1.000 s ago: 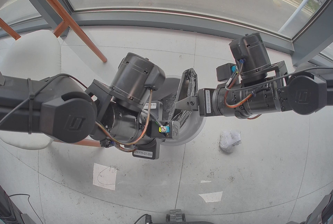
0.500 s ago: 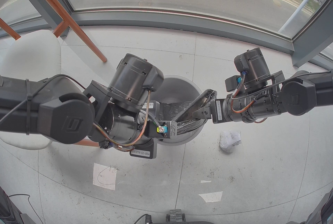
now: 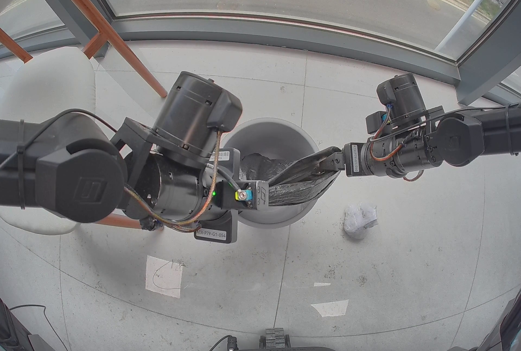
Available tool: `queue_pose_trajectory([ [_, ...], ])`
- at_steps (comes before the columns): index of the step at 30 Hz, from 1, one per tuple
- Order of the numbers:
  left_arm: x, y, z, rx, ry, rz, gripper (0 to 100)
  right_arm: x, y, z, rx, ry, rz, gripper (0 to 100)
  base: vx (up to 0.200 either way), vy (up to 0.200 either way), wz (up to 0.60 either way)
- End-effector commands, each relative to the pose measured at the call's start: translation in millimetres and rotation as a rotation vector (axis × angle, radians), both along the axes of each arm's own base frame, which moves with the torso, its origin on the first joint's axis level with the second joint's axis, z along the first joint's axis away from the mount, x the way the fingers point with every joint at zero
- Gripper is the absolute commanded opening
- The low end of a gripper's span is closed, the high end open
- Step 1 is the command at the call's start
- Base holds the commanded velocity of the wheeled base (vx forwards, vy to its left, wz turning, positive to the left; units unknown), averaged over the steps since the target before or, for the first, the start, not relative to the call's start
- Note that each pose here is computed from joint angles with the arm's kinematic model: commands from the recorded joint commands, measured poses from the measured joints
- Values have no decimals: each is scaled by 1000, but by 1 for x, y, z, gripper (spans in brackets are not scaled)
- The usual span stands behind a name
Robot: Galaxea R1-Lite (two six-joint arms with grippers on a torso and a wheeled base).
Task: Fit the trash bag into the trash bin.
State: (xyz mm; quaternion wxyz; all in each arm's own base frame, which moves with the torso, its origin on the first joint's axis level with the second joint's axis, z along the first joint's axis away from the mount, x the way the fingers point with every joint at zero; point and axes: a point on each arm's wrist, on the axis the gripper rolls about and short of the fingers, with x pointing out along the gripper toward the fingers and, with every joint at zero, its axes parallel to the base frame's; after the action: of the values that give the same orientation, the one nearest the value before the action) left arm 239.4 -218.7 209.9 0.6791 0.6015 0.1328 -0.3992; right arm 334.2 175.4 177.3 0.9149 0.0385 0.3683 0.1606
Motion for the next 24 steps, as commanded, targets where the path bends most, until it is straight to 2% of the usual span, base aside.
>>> queue_pose_trajectory([
  [1,-3,3,1,-9,-9,1,0,3,3,4,9,-17,4,0,0,0,0],
  [6,0,0,5,-37,-56,39,0,0,17,13,32,-38,43,0,0,0,0],
  [10,-1,-1,5,-89,-32,79,0,-7,29,12,40,-33,74,0,0,0,0],
  [13,-2,-1,4,-96,-24,86,0,-11,35,12,39,-30,94,0,0,0,0],
  [19,1,-3,6,-132,-17,129,0,-10,39,21,44,-73,108,0,0,0,0],
  [24,9,-9,-5,-158,-42,235,0,-2,31,28,50,-99,84,0,0,0,0],
])
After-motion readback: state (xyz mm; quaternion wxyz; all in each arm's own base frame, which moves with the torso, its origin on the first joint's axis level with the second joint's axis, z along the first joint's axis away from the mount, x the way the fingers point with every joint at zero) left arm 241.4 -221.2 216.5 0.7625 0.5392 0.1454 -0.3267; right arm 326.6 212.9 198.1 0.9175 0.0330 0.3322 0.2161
